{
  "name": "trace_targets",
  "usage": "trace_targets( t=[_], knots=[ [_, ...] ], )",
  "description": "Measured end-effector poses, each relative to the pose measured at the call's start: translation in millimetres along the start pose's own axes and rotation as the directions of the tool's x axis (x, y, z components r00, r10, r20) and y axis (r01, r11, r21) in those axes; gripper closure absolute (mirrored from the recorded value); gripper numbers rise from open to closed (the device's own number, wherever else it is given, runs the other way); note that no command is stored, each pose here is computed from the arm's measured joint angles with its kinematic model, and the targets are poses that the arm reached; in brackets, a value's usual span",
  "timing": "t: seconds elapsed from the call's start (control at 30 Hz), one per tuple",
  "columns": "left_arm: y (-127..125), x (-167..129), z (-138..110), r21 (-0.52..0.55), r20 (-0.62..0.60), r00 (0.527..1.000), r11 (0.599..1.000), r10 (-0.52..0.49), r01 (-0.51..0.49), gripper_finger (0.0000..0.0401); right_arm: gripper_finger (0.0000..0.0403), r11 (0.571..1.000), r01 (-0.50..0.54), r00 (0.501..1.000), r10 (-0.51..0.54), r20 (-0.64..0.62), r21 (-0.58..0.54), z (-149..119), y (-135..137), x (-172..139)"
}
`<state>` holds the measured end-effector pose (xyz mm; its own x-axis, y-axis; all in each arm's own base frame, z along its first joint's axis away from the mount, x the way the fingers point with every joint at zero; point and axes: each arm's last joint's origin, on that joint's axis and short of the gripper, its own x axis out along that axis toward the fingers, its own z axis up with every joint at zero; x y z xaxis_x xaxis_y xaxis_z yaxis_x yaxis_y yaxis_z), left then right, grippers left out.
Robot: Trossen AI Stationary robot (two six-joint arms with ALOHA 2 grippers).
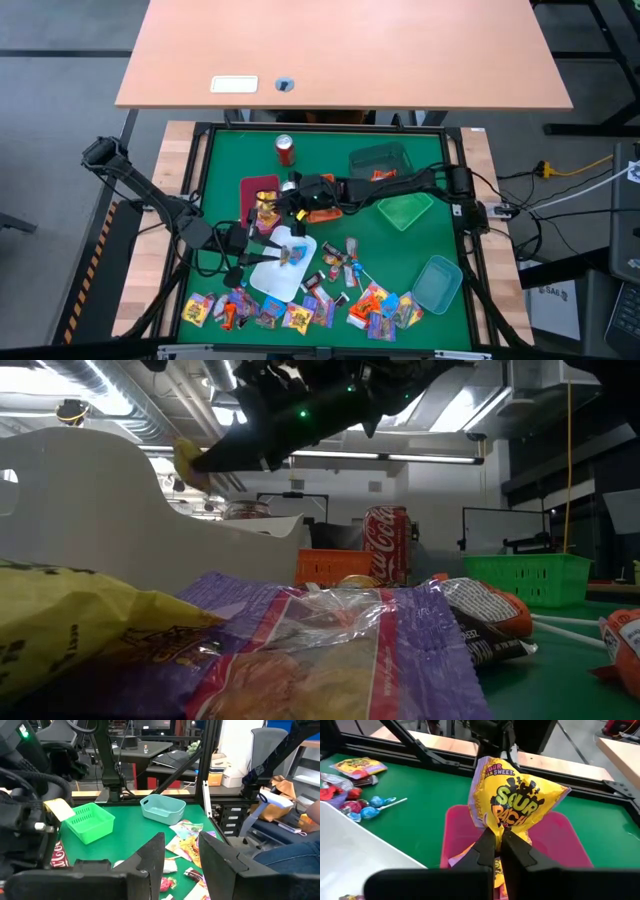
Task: Sort candy
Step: Put the yellow candy pack into the red bin
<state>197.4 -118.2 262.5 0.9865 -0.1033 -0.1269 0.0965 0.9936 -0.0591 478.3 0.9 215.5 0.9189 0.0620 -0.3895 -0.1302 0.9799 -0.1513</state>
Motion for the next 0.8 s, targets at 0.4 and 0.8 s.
trace_targets(
  t=[0.4, 0.8],
  knots=[
    [0.0, 0.0, 0.0, 0.0, 0.0, 1.0, 1.0, 0.0, 0.0, 0.0293, 0.0386, 1.0, 0.022, 1.0, -0.022, 0.02, -0.002, 2.4, -0.4, 0.0],
    [0.0, 0.0, 0.1, 0.0, 0.0, 1.0, 1.0, 0.0, 0.0, 0.0293, 0.0366, 1.0, 0.024, 1.0, -0.024, 0.016, -0.001, 2.1, -0.4, 0.0]
  ],
)
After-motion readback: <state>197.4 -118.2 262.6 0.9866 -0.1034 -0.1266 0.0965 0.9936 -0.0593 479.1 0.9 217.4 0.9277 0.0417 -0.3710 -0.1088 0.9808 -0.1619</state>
